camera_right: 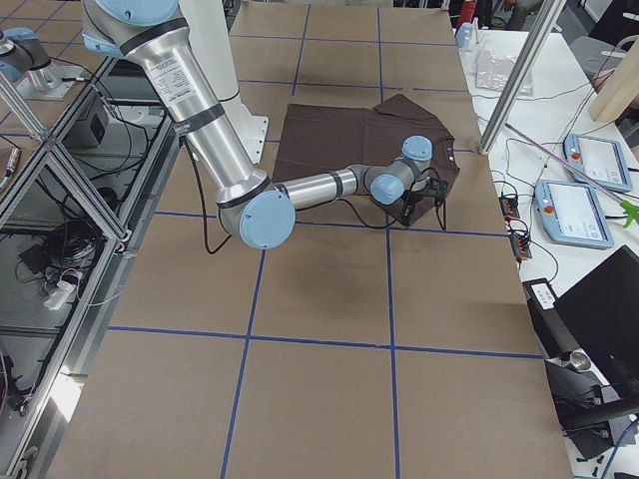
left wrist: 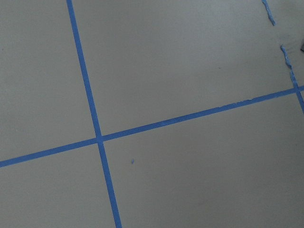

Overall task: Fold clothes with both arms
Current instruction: 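Move the right gripper to the sleeve nearest it and grasp its edge, then fold the sleeve inward with the right gripper while the left gripper reaches the other sleeve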

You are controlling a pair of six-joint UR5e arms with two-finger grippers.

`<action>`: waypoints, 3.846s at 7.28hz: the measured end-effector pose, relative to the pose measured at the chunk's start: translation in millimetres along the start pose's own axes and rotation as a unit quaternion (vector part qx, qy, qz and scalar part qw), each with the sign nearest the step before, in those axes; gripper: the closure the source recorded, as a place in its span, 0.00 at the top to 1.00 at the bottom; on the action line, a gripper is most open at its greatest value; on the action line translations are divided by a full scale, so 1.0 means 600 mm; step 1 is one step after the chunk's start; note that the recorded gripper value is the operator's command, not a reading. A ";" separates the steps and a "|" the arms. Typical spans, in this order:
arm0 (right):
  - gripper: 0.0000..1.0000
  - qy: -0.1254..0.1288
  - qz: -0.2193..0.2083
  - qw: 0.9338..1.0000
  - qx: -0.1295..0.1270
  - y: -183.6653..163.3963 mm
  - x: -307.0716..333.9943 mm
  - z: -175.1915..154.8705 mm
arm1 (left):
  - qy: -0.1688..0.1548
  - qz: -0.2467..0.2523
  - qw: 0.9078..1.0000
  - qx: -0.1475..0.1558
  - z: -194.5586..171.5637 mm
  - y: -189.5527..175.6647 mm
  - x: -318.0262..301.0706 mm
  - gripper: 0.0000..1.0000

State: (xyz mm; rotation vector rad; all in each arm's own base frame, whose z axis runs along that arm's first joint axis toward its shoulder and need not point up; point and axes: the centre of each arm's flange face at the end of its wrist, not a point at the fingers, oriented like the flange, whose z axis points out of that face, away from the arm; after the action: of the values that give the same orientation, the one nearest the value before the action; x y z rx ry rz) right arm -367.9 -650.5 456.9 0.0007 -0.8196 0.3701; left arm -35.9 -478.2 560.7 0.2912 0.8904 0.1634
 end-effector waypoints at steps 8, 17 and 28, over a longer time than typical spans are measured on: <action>0.00 0.019 0.007 1.000 -0.007 -0.005 -0.003 0.036 | 0.000 0.002 1.000 0.001 -0.002 -0.001 0.002 1.00; 0.02 -0.039 0.009 0.999 0.004 0.056 -0.219 -0.033 | 0.005 0.012 1.000 0.010 -0.018 -0.006 0.025 1.00; 1.00 -0.121 -0.005 0.993 0.006 0.161 -0.115 -0.180 | -0.043 -0.158 0.986 0.033 0.427 -0.372 0.529 0.84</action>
State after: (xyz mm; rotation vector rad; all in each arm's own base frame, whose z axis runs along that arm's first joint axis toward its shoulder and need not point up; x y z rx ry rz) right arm -364.9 -567.1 319.8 0.0623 -1.0560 0.3694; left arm 365.9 -653.7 407.2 0.2134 0.8451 -0.1710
